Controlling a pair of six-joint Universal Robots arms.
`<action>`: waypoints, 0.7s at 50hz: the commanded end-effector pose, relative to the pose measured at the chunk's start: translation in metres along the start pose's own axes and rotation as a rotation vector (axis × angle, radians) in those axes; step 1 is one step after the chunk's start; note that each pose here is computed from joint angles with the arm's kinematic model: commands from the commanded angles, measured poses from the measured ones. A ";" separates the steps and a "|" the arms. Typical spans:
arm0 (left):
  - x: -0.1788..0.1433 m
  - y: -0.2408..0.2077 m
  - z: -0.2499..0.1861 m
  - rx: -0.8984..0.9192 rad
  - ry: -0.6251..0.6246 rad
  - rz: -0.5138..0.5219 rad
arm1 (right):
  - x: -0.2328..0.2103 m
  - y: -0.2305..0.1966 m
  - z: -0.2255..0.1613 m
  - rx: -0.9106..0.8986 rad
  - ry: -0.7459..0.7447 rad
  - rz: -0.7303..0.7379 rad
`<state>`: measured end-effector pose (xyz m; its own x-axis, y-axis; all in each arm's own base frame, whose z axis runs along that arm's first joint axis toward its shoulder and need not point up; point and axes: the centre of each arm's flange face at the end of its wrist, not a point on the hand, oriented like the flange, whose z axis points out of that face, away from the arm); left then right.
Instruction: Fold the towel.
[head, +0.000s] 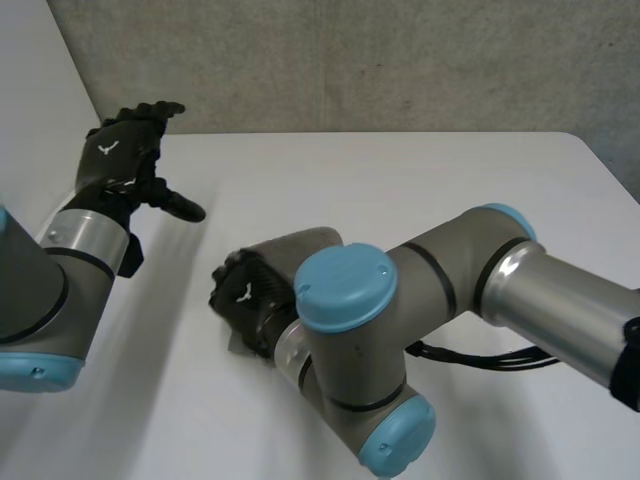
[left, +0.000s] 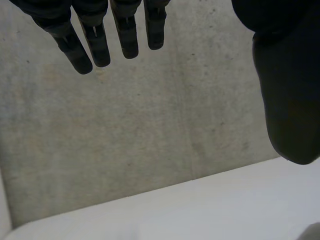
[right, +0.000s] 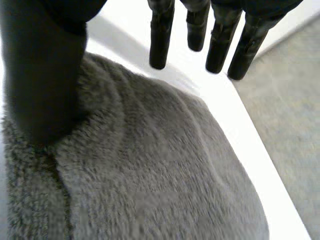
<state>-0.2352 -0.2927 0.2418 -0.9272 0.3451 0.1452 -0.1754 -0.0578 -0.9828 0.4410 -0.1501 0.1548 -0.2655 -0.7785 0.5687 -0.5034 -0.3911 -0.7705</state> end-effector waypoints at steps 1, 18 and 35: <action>0.020 0.030 -0.003 -0.138 0.046 -0.026 | 0.053 0.006 -0.020 -0.032 0.152 0.317; 0.032 0.112 -0.030 -0.513 0.062 0.017 | 0.072 0.075 -0.008 -0.180 0.204 0.498; 0.066 0.023 -0.016 -0.313 0.151 0.059 | 0.162 0.031 -0.051 -0.038 0.409 0.511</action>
<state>-0.2899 -0.2581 0.1764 -0.8793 0.4649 0.1037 0.0403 0.2895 -0.9563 0.3619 -0.2516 0.1768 -0.7027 -0.6811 0.2060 -0.3505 0.0793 -0.9332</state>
